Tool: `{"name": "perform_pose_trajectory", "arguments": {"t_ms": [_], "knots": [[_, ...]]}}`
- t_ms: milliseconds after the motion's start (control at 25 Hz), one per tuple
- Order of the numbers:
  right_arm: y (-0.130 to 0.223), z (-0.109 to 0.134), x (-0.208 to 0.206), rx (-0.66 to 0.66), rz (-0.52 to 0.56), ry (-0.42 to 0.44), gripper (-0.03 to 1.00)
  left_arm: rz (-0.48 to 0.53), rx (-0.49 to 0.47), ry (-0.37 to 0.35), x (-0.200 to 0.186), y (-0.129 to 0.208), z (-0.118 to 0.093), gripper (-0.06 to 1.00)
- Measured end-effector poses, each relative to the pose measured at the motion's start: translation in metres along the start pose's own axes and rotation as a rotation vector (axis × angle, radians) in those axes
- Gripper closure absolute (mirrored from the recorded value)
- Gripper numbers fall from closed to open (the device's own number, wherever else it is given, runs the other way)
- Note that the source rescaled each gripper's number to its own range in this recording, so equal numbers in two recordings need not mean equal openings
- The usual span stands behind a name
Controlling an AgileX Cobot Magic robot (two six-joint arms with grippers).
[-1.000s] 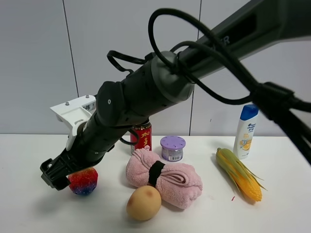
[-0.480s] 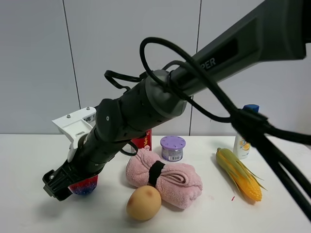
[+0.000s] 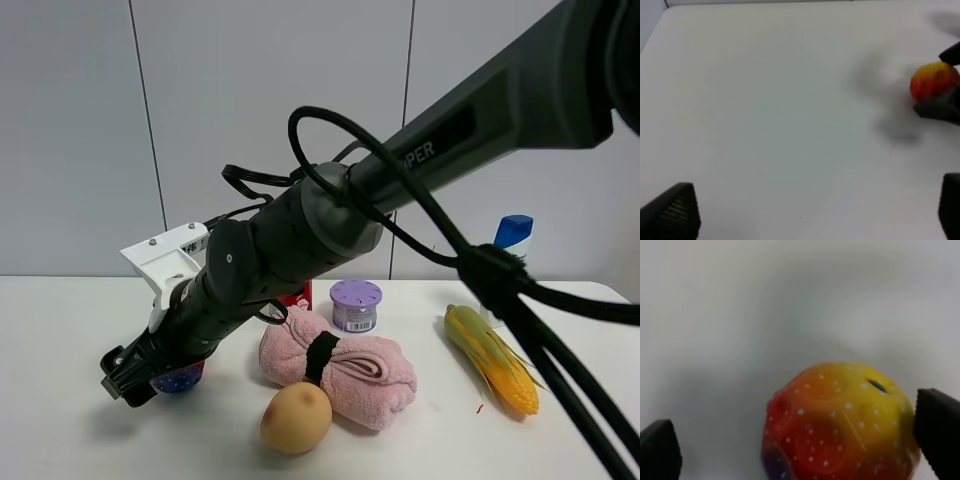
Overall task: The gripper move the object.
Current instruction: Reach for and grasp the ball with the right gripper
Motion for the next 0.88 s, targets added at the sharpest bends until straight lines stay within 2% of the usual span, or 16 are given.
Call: {"name": "perform_pose_trajectory", "arguments": {"t_ms": [520,880], "knots": [[0.000,-0.033,0.004,0.036,-0.037,0.058,0.15,0.000,0.000,0.000,0.000,0.000,0.000,-0.06],[0.022,-0.033,0.020,0.038,-0.005,0.061,0.15,0.000,0.000,0.000,0.000,0.000,0.000,-0.06]]}}
Point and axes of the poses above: a point on each arm's last joint axis where the gripper is mounted, x pointing out along that axis toward the gripper, z along the wrist's bending axis when the last joint is at zero, y = z × x, the point moved 10 cm from there along x, pointing out along that axis toward the gripper, and after that the axes turned 5 degrees about x, right-handed, at the moved point
